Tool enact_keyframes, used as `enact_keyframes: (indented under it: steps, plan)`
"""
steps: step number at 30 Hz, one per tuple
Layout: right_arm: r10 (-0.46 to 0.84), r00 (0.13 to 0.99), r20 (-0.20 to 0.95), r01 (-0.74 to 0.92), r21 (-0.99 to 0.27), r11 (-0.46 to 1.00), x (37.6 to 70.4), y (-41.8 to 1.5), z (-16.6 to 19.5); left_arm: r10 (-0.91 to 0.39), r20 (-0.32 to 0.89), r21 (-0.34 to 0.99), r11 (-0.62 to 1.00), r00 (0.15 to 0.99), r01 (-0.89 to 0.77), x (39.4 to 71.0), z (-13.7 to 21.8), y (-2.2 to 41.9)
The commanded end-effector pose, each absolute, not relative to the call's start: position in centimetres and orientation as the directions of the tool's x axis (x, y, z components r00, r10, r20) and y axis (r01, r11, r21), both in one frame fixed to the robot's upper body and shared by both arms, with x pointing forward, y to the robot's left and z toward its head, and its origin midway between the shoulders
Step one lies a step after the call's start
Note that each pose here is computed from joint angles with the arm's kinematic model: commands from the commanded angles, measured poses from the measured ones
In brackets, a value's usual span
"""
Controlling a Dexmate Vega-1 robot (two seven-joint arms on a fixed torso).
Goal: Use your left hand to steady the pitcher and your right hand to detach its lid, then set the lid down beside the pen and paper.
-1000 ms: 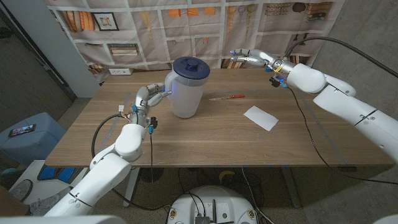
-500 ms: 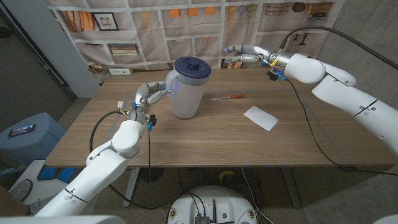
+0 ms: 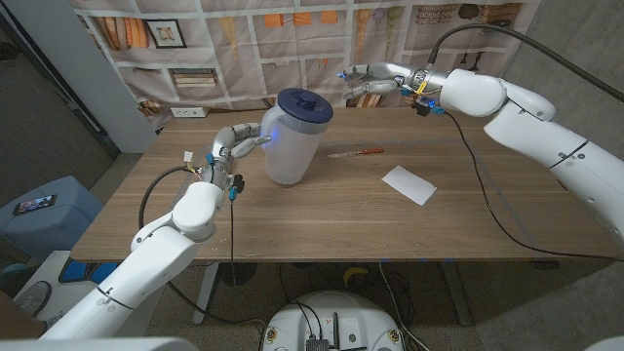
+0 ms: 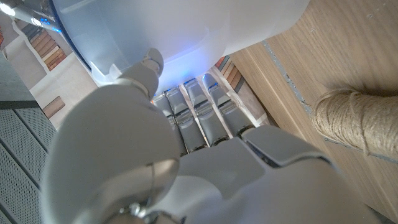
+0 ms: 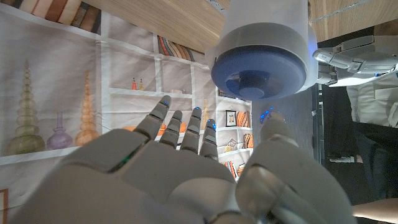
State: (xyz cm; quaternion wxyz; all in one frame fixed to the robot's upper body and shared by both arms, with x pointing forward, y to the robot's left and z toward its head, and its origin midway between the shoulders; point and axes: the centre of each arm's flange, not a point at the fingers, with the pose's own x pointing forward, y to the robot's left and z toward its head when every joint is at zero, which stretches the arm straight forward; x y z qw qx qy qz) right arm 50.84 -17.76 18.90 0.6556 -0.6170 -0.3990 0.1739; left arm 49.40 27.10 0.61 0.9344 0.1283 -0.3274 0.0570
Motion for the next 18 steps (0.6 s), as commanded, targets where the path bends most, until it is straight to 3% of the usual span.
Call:
enact_keyframes:
  steps: [1,18]
  plan:
    - [0.755,0.603,0.259,0.272,-0.956,0.11,50.7,-16.2,20.5,0.006,0.625,0.218,0.959,0.781,-0.182,49.5,1.1,27.0]
    - [0.784,0.584,0.208,0.283,-0.958,0.044,51.2,-14.0,22.5,-0.013,0.61,0.238,0.957,0.792,-0.168,50.0,1.0,27.0]
